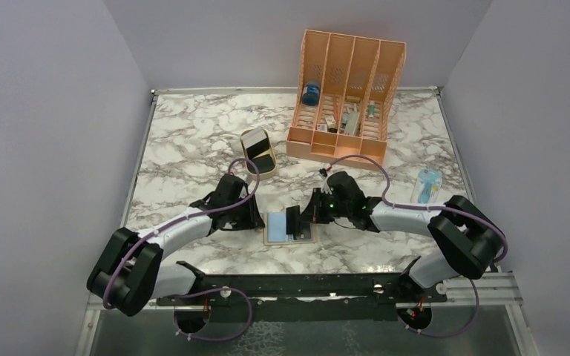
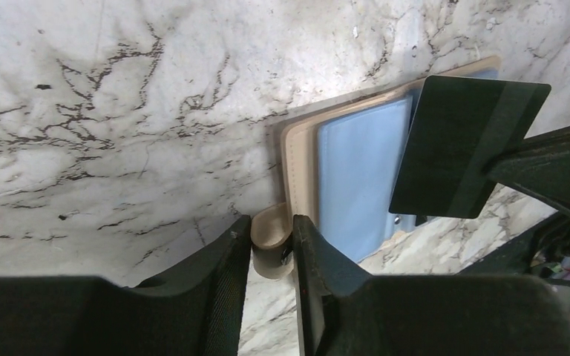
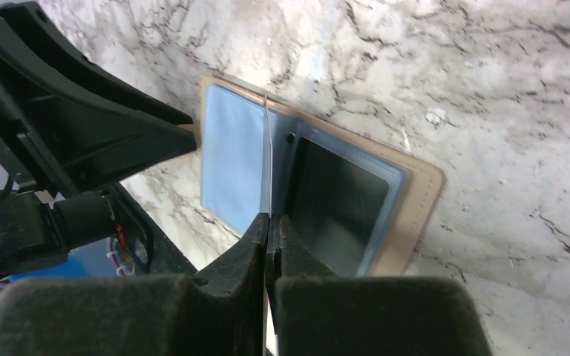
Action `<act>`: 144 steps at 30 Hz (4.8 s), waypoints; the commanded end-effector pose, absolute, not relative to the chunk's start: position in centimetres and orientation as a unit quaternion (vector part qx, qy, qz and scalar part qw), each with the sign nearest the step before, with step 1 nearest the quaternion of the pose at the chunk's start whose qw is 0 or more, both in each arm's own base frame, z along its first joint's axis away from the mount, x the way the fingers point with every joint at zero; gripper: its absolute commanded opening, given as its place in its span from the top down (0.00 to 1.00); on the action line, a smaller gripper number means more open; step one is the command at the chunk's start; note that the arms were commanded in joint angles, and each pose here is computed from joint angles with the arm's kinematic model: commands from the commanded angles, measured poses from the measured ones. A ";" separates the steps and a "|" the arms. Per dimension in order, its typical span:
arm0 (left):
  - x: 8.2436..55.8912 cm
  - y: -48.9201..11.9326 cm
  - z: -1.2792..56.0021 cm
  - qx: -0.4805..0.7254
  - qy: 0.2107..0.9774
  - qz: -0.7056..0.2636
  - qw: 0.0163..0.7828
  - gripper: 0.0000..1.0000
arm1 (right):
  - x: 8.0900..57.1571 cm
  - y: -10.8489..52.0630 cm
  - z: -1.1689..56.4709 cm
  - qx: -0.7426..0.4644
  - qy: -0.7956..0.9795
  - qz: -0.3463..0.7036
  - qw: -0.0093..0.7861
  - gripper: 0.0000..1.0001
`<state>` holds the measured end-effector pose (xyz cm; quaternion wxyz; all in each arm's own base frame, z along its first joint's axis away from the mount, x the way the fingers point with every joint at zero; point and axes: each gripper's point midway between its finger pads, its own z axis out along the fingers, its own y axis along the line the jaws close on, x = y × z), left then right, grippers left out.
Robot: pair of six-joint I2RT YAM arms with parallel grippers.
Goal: Put the credit cards into the card holder
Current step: Insert the credit card into the card holder.
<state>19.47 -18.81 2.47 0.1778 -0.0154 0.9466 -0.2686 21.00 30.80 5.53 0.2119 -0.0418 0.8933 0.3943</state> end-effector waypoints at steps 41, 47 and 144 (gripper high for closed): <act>17.6 -18.9 0.8 -0.066 0.939 -0.283 0.186 1.00 | 20.8 27.1 3.8 0.034 0.891 0.371 0.261 0.99; 17.2 -19.0 0.8 -0.069 0.938 -0.286 0.185 1.00 | 20.4 27.6 3.5 0.031 0.891 0.380 0.245 0.99; 15.2 -18.6 -0.3 -0.078 0.940 -0.271 0.194 1.00 | 19.2 28.9 2.8 0.080 0.883 0.408 0.220 0.99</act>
